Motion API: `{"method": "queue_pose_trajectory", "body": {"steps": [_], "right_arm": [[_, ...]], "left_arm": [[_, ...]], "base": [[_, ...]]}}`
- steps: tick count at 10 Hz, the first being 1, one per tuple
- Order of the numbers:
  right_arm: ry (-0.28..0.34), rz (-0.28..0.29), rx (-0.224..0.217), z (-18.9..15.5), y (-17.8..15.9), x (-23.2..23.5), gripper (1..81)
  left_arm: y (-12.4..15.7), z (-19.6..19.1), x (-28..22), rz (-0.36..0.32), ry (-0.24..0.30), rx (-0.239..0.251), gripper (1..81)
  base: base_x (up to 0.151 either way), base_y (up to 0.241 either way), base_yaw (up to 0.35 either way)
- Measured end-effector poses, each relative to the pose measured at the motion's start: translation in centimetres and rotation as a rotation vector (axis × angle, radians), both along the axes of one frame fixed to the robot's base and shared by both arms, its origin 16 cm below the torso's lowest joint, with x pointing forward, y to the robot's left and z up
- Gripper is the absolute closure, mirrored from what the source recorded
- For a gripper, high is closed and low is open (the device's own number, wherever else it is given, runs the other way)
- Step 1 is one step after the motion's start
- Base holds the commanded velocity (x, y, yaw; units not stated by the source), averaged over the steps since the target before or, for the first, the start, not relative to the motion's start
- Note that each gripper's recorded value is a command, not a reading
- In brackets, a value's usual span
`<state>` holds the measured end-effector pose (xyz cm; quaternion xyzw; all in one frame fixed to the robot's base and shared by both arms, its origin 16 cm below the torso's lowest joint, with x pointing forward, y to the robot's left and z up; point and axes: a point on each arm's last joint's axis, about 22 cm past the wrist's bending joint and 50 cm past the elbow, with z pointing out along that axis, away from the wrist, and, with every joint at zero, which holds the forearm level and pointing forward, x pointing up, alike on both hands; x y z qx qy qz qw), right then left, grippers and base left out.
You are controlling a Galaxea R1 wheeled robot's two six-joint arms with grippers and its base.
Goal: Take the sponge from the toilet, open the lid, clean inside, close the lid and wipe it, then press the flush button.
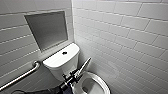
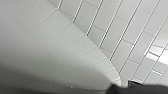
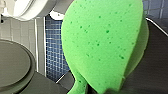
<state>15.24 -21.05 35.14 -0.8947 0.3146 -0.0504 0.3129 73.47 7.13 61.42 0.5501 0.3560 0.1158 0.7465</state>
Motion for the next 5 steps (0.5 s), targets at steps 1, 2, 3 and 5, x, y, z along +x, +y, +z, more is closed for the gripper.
{"method": "queue_pose_trajectory", "body": {"steps": [1,2,3,5], "right_arm": [[-0.006,-0.008,0.003,0.4,0.1,-0.1,81.1],[-0.005,-0.009,0.009,0.5,0.4,-0.2,81.1],[-0.007,-0.009,0.011,0.6,0.5,-0.2,81.1],[-0.01,-0.011,0.014,0.7,0.7,-0.1,81.1]], "left_arm": [[2.4,-0.1,2.1,0.057,-0.05,0.033,1.0],[6.5,0.2,4.9,0.159,-0.055,0.016,1.0],[9.4,-0.2,7.3,0.222,-0.079,0.098,1.0],[9.1,-0.5,7.1,0.188,-0.095,0.16,1.0]], "base": [[0.0,0.0,0.0],[0.0,0.0,0.0],[0.0,0.0,0.0],[0.0,0.0,0.0]]}}
